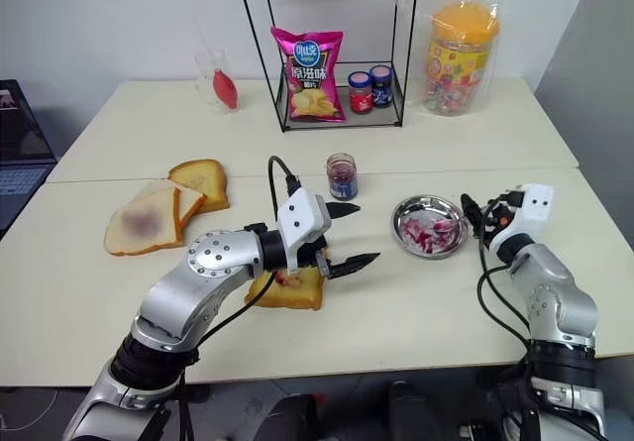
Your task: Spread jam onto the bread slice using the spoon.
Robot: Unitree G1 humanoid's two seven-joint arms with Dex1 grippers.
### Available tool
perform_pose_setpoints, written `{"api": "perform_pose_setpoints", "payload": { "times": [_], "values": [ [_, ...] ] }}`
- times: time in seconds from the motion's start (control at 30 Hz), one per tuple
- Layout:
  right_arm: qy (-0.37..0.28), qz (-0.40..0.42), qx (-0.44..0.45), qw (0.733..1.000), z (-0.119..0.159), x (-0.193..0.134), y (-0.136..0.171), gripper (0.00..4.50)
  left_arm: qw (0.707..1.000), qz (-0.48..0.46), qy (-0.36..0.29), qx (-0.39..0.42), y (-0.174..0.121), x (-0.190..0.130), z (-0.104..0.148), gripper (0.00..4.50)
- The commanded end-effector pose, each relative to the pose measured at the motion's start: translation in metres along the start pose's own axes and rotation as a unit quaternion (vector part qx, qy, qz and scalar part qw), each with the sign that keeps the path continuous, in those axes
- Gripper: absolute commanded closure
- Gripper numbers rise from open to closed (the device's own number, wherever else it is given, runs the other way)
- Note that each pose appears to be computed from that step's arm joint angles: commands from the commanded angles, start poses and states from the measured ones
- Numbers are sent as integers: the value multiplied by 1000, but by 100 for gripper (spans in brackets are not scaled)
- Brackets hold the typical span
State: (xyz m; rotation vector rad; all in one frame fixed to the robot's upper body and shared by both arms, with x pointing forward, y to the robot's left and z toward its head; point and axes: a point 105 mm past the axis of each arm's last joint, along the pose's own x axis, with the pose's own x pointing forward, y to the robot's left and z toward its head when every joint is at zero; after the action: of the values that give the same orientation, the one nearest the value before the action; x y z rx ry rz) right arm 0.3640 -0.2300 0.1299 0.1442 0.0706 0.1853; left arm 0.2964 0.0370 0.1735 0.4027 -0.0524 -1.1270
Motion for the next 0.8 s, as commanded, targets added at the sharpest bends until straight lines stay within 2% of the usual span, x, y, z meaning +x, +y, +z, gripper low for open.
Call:
{"api": "perform_pose_setpoints", "payload": {
  "times": [0.03, 0.13, 0.27, 0.4, 0.47, 0.63, 0.8],
  "values": [
    [-47, -4, -80, 996, 18, -2, 8, 112, 1000, 1, -11, 20, 1, -4, 6, 0],
    [-54, -14, -122, 991, 17, -3, 9, 112, 1000, 4, -10, 21, 1, -6, 5, 0],
    [-78, -47, -118, 989, 24, -3, 1, 112, 1000, 11, -9, 23, 3, -6, 4, 0],
    [-108, -117, -98, 982, 38, -4, -20, 112, 1000, 16, -15, 23, 4, -7, 6, 0],
    [-123, -119, -89, 981, 44, -5, -21, 112, 999, 20, -17, 25, 6, -10, 8, 0],
    [-170, -63, -85, 980, 66, -10, 0, 112, 996, 81, -10, 32, 33, -33, 10, 0],
    [-173, 50, -117, 977, 80, -25, 34, 112, 986, 142, 76, 34, 69, -92, -13, 0]
  ]
}}
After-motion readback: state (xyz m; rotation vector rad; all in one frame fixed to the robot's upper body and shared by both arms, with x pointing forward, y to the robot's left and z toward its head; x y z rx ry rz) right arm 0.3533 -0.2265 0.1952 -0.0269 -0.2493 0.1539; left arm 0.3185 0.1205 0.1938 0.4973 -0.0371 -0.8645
